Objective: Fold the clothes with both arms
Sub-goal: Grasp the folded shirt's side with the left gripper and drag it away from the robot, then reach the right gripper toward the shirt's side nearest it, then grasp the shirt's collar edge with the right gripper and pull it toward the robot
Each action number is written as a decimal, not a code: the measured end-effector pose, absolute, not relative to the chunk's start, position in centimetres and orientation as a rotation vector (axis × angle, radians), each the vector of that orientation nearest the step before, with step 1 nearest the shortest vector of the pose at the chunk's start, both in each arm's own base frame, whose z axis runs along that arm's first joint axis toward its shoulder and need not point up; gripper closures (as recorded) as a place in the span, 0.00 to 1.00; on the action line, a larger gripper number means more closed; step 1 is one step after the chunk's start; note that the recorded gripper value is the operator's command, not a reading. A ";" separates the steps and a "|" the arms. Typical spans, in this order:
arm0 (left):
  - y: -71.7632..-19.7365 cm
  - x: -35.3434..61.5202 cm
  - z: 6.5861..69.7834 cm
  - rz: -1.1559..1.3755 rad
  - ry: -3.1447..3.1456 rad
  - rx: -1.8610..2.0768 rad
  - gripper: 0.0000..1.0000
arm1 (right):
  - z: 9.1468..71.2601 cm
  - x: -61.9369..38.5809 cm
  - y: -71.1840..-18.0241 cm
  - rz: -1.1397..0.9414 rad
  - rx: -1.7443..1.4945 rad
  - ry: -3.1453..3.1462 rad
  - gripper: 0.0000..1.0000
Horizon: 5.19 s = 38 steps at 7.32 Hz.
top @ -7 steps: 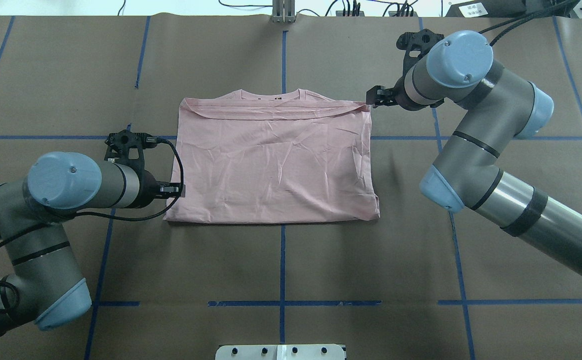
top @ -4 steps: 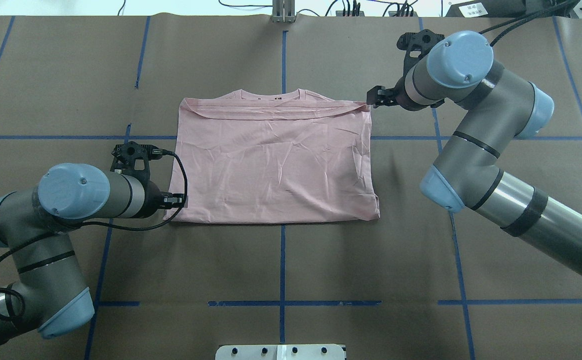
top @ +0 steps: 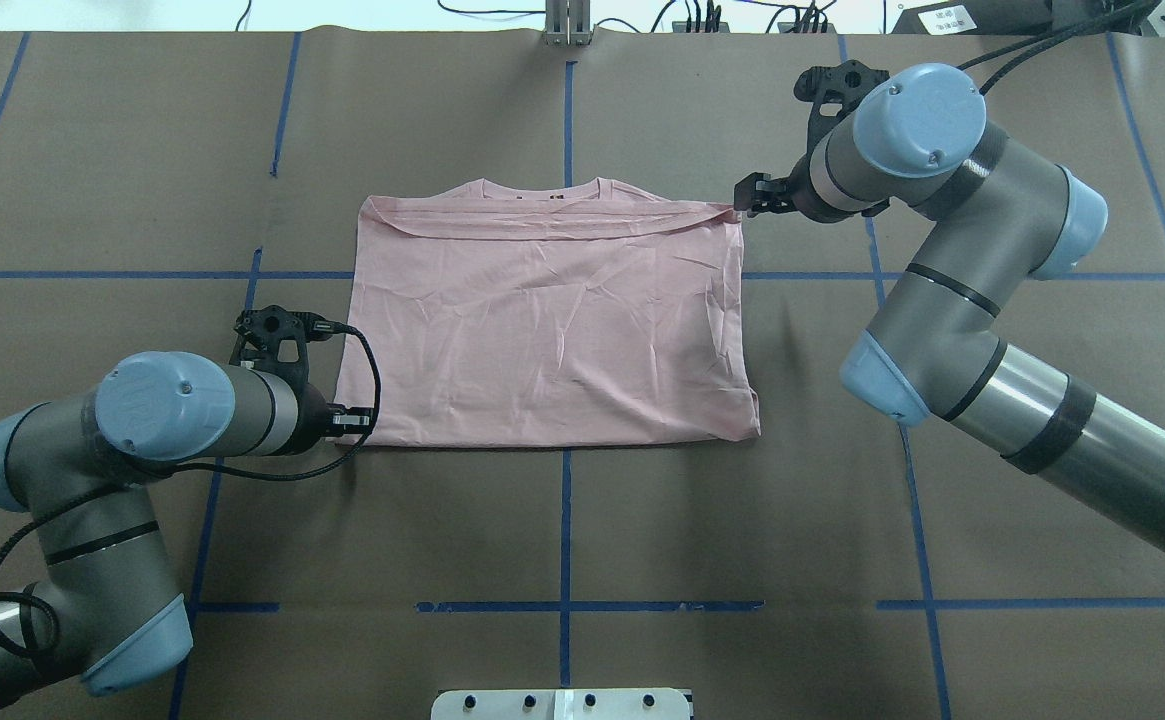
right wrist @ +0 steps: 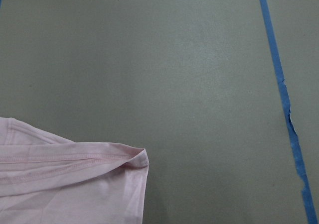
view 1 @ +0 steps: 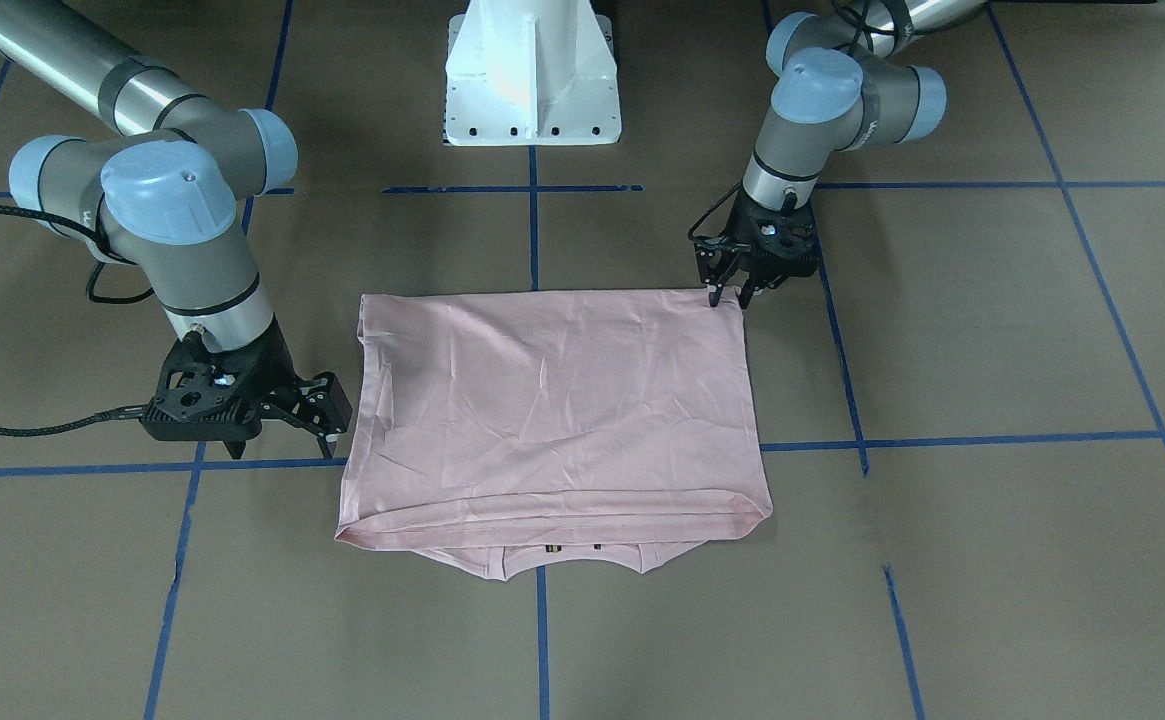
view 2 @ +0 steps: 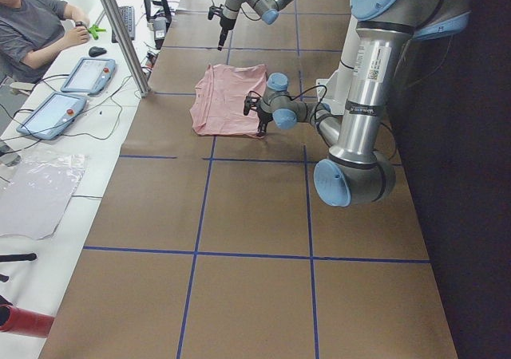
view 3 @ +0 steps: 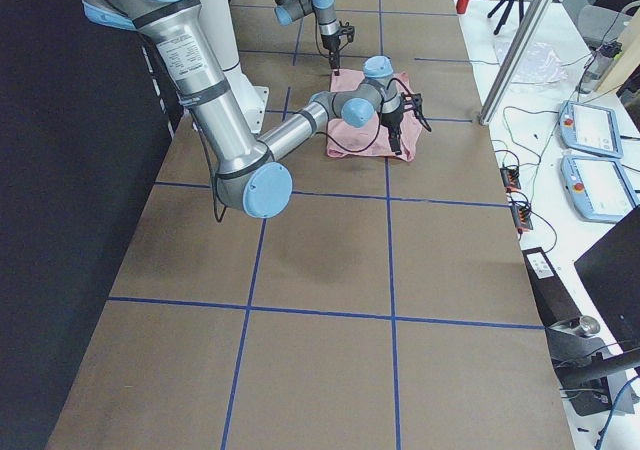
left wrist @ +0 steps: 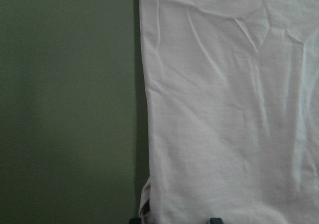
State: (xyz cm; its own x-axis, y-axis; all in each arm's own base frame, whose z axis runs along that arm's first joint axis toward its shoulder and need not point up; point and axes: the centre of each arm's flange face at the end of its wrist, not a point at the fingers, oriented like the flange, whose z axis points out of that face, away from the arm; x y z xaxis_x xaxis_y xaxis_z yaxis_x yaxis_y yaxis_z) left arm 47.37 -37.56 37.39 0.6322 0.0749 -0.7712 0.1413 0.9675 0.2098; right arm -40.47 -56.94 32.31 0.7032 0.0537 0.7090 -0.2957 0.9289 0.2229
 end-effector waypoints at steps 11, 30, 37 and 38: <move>-65.1 37.6 43.0 0.058 0.588 0.536 1.00 | 32.5 -40.7 -57.0 0.210 0.331 -0.767 0.00; -70.8 31.7 44.6 0.106 0.738 0.636 0.00 | 20.0 -66.0 -59.6 0.383 0.306 -0.781 0.57; -70.7 31.9 44.7 0.109 0.739 0.634 0.00 | 19.5 -66.5 -58.8 0.389 0.298 -0.768 1.00; -70.7 32.0 44.6 0.111 0.740 0.634 0.00 | 19.0 -66.1 -58.3 0.388 0.298 -0.773 1.00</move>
State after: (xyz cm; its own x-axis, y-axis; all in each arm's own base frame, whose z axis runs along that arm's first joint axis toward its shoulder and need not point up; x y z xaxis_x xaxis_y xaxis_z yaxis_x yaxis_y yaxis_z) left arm 31.96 -70.66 44.62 0.7421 0.3100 -0.5943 0.1226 0.8089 0.5751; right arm -66.13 -58.35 19.03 0.6513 0.2284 0.7237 -0.4434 0.8885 0.1186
